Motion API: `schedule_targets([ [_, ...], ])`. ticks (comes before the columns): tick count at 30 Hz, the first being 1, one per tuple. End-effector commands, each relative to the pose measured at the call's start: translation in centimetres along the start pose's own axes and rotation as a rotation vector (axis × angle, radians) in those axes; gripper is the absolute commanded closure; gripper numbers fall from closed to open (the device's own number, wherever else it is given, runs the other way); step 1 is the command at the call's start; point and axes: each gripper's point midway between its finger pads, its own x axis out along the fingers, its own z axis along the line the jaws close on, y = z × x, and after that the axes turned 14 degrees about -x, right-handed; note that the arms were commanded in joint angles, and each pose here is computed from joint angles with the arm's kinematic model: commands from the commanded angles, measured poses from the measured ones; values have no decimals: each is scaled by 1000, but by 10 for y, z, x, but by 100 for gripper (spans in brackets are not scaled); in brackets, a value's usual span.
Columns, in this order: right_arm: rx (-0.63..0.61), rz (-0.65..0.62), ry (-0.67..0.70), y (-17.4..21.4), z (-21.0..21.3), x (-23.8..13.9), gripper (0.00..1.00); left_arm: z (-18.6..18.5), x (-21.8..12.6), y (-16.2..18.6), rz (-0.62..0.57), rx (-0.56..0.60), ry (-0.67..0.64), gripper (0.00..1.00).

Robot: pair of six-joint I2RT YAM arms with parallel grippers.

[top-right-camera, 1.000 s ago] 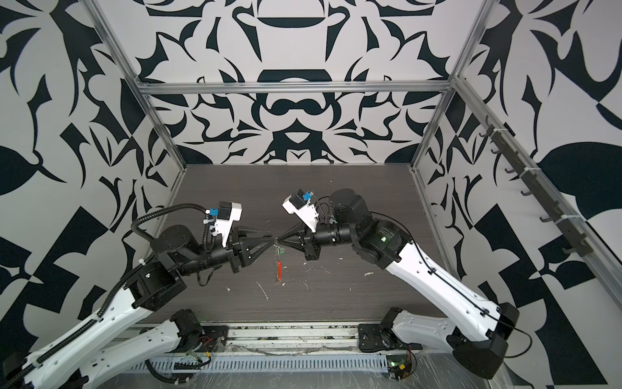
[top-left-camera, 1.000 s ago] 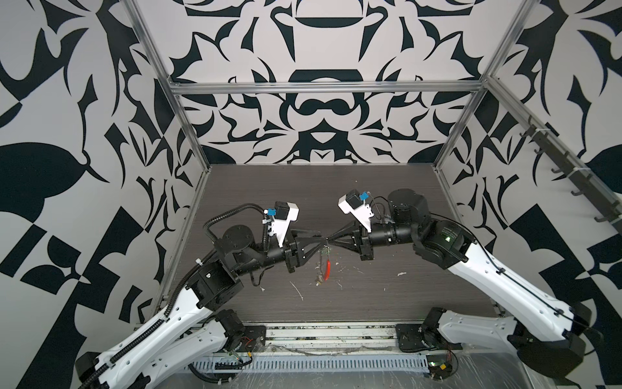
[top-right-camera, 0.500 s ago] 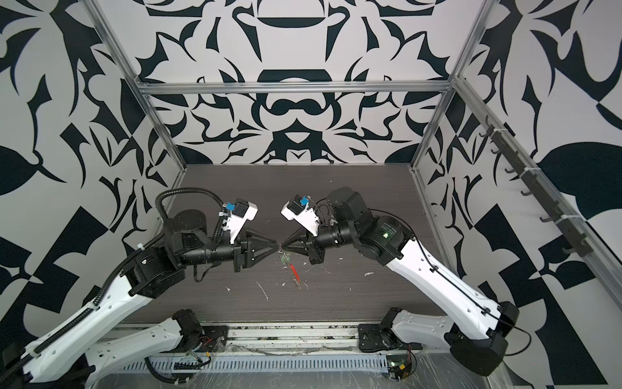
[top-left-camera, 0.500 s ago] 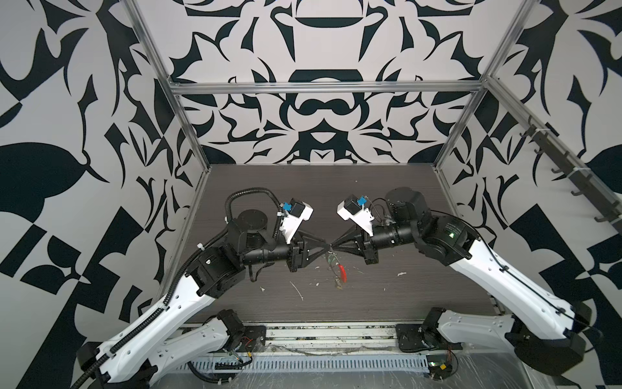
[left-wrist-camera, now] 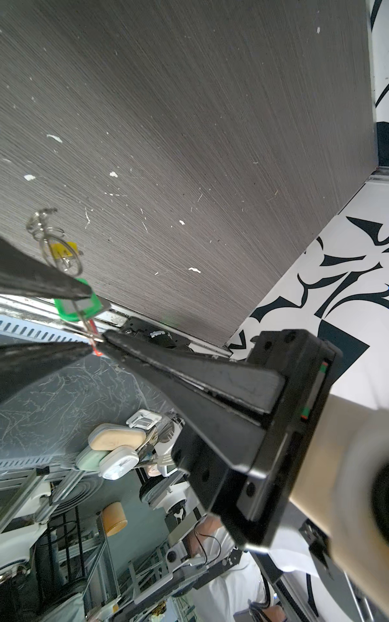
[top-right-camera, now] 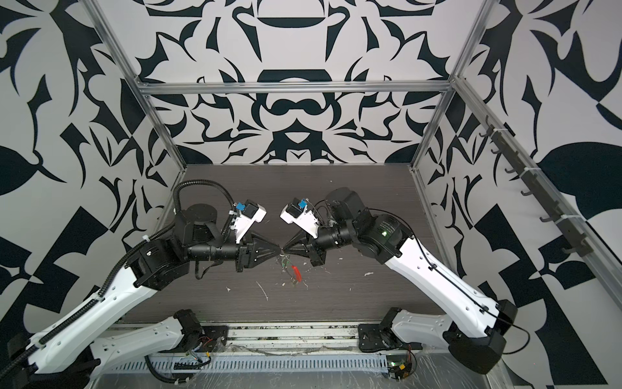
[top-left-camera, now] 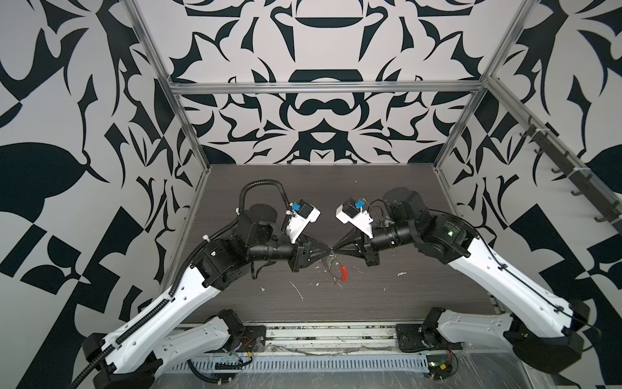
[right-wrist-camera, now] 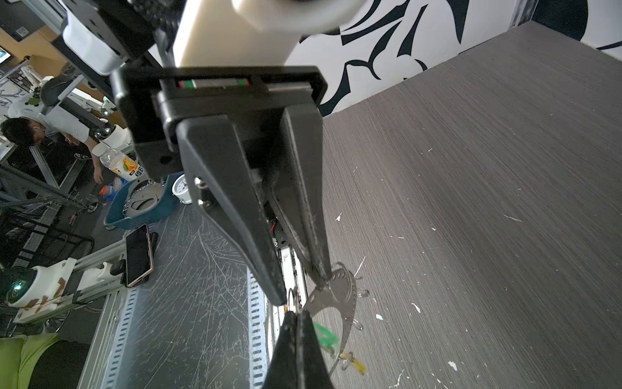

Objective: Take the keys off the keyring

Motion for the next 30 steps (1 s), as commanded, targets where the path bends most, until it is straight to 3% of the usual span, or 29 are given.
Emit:
schedule_targets([
  [1,-61,-45,-17,-20,8,-9,100,-6,-4,4,35,14,11,76],
  [9,-59,-37,-17,-19,8,-8,100,-4,0,6,63,13,1,80],
  [20,-52,-33,-13,-19,5,-6,100,-3,1,3,58,17,-11,100],
  [25,-55,-68,37,-25,0,-10,100,-2,-3,0,28,18,-25,100],
  [28,-62,-109,91,-30,-3,-17,73,1,-6,-5,-11,7,-45,100],
  [30,-67,-144,129,-34,-6,-22,62,6,-8,-9,-44,-13,-76,100],
])
